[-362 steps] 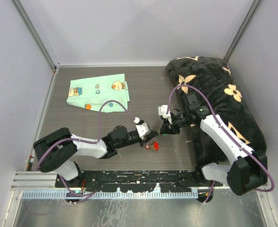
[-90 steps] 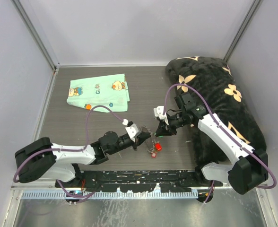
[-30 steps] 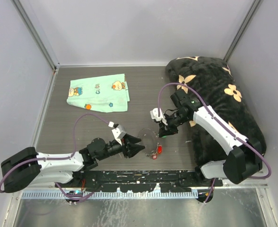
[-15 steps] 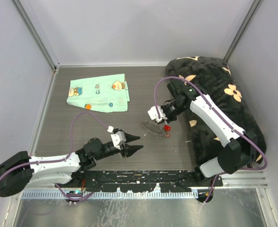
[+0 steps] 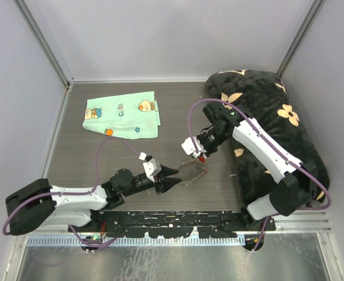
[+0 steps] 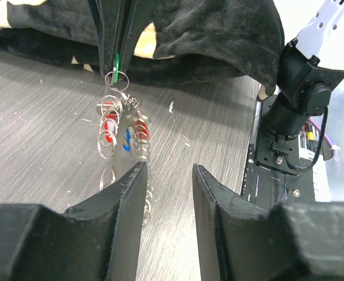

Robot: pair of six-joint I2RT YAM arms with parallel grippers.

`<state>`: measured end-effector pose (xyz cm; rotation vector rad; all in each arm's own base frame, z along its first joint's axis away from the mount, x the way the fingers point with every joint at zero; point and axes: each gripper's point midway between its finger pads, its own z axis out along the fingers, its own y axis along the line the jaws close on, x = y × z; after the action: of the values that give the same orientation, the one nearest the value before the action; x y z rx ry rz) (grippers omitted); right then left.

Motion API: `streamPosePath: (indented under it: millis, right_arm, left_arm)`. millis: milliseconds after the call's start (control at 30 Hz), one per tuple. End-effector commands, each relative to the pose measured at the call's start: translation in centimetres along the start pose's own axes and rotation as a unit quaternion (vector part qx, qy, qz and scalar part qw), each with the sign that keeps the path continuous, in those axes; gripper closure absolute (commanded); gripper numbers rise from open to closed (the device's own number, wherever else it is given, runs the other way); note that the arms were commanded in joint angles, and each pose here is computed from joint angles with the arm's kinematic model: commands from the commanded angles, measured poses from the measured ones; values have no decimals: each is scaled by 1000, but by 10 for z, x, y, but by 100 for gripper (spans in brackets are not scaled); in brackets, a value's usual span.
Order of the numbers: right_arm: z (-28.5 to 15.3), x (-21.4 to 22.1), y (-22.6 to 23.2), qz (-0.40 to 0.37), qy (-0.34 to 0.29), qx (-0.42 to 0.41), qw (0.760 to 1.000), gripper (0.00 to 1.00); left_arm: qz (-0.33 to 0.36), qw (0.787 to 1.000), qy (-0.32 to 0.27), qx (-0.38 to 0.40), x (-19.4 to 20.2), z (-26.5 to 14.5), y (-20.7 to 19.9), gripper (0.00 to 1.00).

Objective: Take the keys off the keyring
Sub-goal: Remove the key from the keyring.

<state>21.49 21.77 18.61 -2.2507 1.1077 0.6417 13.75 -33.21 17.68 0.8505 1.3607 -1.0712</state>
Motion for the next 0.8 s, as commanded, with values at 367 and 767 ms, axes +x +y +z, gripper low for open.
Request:
streamPosePath:
  millis: [367, 767]
  right_arm:
    - [-15, -28, 4, -38, -30, 20, 999, 99]
    - [-11, -24, 4, 13, -30, 34, 999, 99]
  left_arm:
    - [-9, 999, -47, -19, -35, 34, 9, 67]
    - [-21, 998, -33, -43, -51, 29, 13, 69]
